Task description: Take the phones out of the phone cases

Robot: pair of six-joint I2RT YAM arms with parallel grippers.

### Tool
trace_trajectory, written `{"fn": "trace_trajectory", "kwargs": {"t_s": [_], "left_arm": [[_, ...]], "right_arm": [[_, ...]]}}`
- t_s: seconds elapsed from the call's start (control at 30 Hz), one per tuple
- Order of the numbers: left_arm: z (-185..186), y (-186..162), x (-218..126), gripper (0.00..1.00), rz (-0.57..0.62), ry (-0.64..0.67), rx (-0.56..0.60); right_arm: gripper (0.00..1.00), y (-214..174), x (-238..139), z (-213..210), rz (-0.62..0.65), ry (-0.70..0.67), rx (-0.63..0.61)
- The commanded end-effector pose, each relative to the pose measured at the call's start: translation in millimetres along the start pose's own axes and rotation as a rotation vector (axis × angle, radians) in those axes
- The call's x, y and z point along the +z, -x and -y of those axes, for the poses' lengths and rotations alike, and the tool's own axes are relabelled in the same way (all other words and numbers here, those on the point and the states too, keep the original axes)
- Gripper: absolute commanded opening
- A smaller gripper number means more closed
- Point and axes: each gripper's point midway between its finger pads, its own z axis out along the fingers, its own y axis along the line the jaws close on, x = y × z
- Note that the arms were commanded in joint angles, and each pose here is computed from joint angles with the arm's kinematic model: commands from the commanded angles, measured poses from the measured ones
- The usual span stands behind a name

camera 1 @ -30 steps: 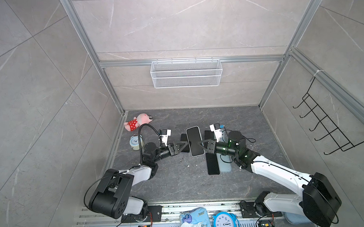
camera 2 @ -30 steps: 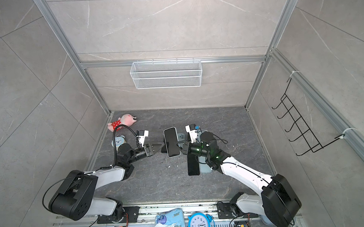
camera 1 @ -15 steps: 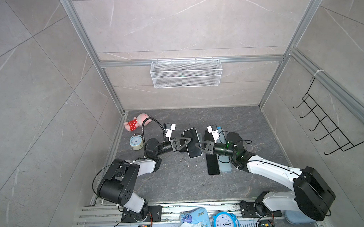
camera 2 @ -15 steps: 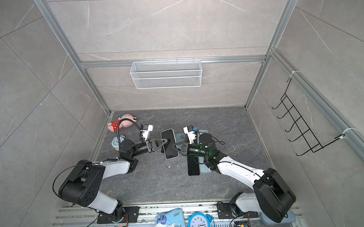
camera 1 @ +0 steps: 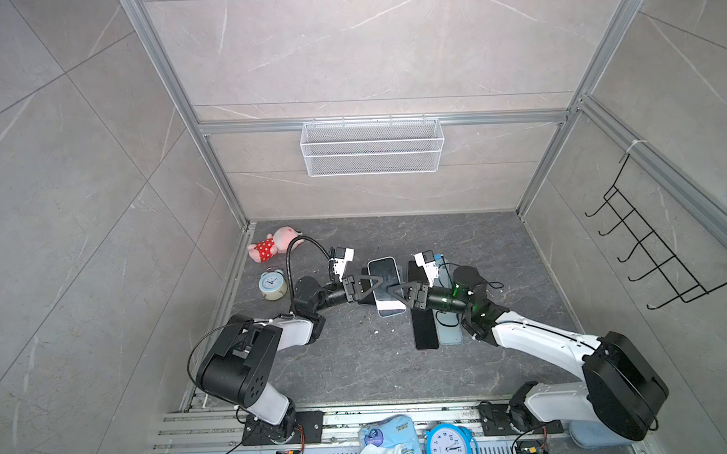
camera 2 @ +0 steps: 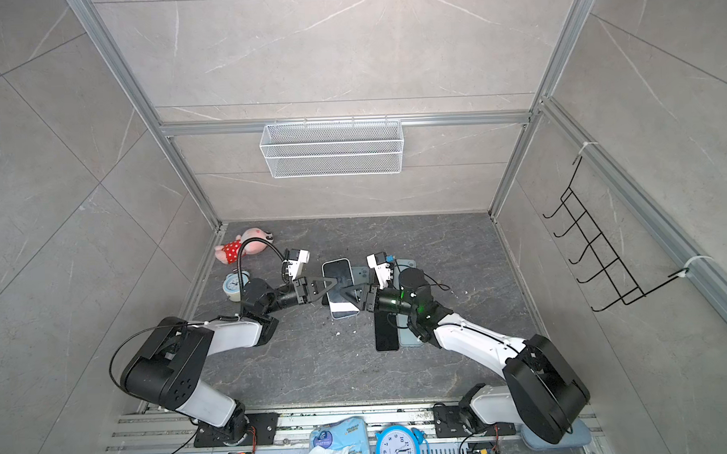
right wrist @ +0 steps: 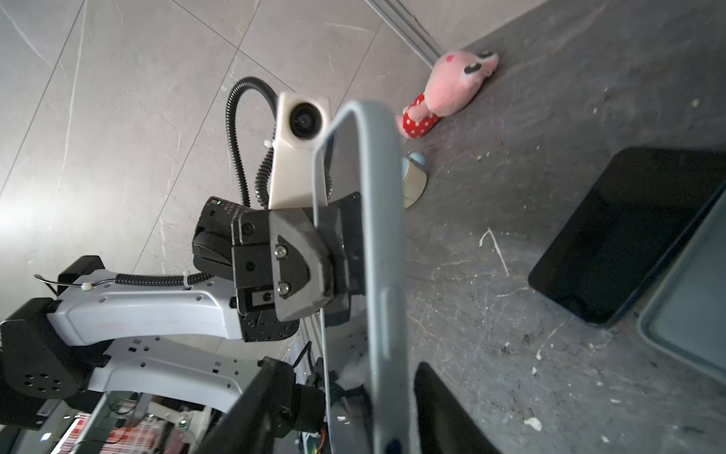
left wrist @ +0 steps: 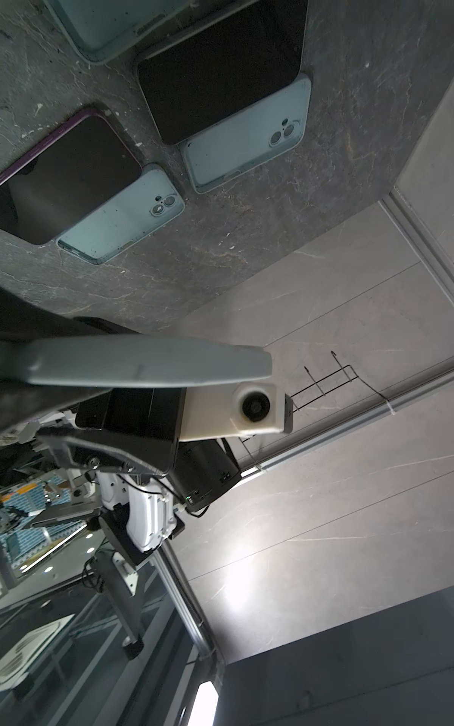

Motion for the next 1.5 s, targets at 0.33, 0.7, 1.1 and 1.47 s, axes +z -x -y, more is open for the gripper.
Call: {"fn": "trace_trajectory", "kwargs": {"t_s": [0.33,0.7,1.1,1.47], "left_arm": [[91.6,62.0,-48.8,0.00,0.753,0.224,0.032],[86.8,41.5,-46.5,0.00,0.870,0.219,-0.086],[91.4,37.2,-38.9,0.00,0.859,0.180,-0.090],[95.6,35.1,-36.0,0.00,0.841,0.156,-0.081]], "right_arm": [[0.74,2.1,-37.0,-50.7,0.313,0.040,-0.016],[0.71,-8.5,-25.2,-72.6,0.350,0.181,0.037],[0.44,-15.5,-18.7,-74.6,0.331,0.193,0.042],[0.21,-13.8,-18.5,-75.5,0.337,0.194,0.036]]}}
